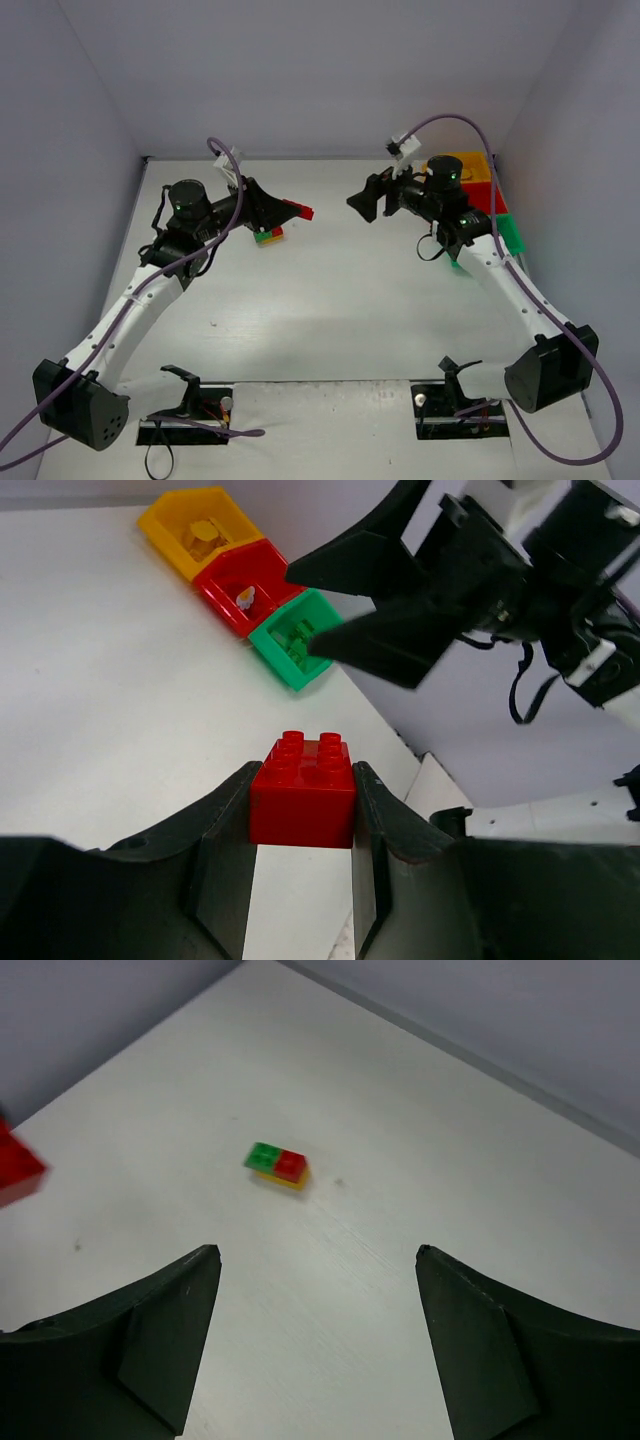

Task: Sort the legos into containers by color

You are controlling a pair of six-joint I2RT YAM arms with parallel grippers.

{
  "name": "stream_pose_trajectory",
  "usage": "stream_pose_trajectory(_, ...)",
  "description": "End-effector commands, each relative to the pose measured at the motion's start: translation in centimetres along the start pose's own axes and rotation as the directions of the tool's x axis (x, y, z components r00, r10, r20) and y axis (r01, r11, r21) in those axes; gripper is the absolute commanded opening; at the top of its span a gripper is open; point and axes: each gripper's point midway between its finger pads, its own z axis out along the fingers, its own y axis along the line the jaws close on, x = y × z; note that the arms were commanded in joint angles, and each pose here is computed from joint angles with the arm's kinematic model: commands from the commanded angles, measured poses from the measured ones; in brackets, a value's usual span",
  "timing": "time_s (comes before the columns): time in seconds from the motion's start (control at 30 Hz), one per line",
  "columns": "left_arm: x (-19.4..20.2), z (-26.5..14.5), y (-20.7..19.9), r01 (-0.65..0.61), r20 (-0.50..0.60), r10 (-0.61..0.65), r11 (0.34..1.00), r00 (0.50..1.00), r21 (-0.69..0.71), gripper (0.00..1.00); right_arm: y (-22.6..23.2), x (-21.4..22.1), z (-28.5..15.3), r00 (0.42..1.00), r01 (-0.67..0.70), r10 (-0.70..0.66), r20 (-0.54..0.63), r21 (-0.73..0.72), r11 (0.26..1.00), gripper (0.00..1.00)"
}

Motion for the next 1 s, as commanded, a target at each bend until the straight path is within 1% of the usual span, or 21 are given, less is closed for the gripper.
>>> stream_pose_trajectory(0.0, -3.4, 0.2, -2.5, 0.056, 0.087, -0.06, 0.997, 0.994, 0.049, 0.0, 6.2, -6.2, -0.8, 0.964, 0.226, -0.191, 0.186, -0.189, 0.956, 0.75)
stream_pose_trajectory(0.03, -3.5, 0.2, -2.6, 0.065, 0.086, -0.069, 0.996, 0.994, 0.054, 0.0, 8.1, -7.0, -0.8, 0.955, 0.254, -0.207, 0.211, -0.226, 0.941, 0.75)
stream_pose_trajectory(0.13, -3.6, 0.1, -2.7, 0.099, 0.087, -0.102, 0.994, 0.991, 0.044, 0.0, 10.9, -8.4, -1.0, 0.936, 0.31, -0.239, 0.257, -0.289, 0.906, 0.75)
stream_pose_trajectory(0.27, -3.8, -0.3, -2.2, 0.123, 0.1, -0.121, 0.992, 0.988, -0.008, 0.0, 13.7, -9.1, -0.9, 0.924, 0.348, -0.251, 0.287, -0.368, 0.862, 0.75)
stream_pose_trajectory(0.37, -4.0, -0.2, -2.4, 0.138, 0.1, -0.136, 0.99, 0.986, -0.006, 0.0, 15.9, -8.9, -0.6, 0.919, 0.37, -0.259, 0.296, -0.429, 0.824, 0.75)
stream_pose_trajectory(0.5, -4.4, -0.1, -2.9, 0.187, 0.096, -0.187, 0.982, 0.978, 0.008, 0.0, 17.1, -8.2, 0.4, 0.919, 0.38, -0.275, 0.282, -0.454, 0.806, 0.75)
stream_pose_trajectory(0.67, -4.7, -0.1, -3.6, 0.197, 0.082, -0.198, 0.98, 0.977, 0.023, 0.0, 17.4, -8.0, 1.4, 0.913, 0.396, -0.294, 0.281, -0.448, 0.802, 0.73)
stream_pose_trajectory(0.77, -4.8, -0.2, -4.0, 0.195, 0.076, -0.197, 0.98, 0.977, 0.032, 0.0, 17.4, -7.9, 2.0, 0.912, 0.401, -0.303, 0.278, -0.442, 0.802, 0.63)
stream_pose_trajectory(0.8, -4.7, -0.2, -4.0, 0.196, 0.073, -0.198, 0.98, 0.978, 0.034, 0.0, 17.3, -8.0, 2.1, 0.911, 0.402, -0.304, 0.279, -0.437, 0.805, 0.57)
stream_pose_trajectory(0.87, -4.6, -0.2, -4.1, 0.201, 0.061, -0.203, 0.979, 0.977, 0.037, 0.0, 17.4, -8.2, 2.3, 0.909, 0.405, -0.306, 0.281, -0.435, 0.804, 0.51)
stream_pose_trajectory(0.9, -4.5, -0.2, -4.1, 0.204, 0.054, -0.206, 0.978, 0.977, 0.036, 0.0, 17.4, -8.3, 2.4, 0.908, 0.407, -0.308, 0.282, -0.43, 0.806, 0.45)
stream_pose_trajectory(0.97, -4.2, -0.1, -4.0, 0.216, 0.04, -0.217, 0.976, 0.975, 0.031, 0.0, 17.5, -8.6, 2.4, 0.904, 0.415, -0.313, 0.291, -0.425, 0.804, 0.43)
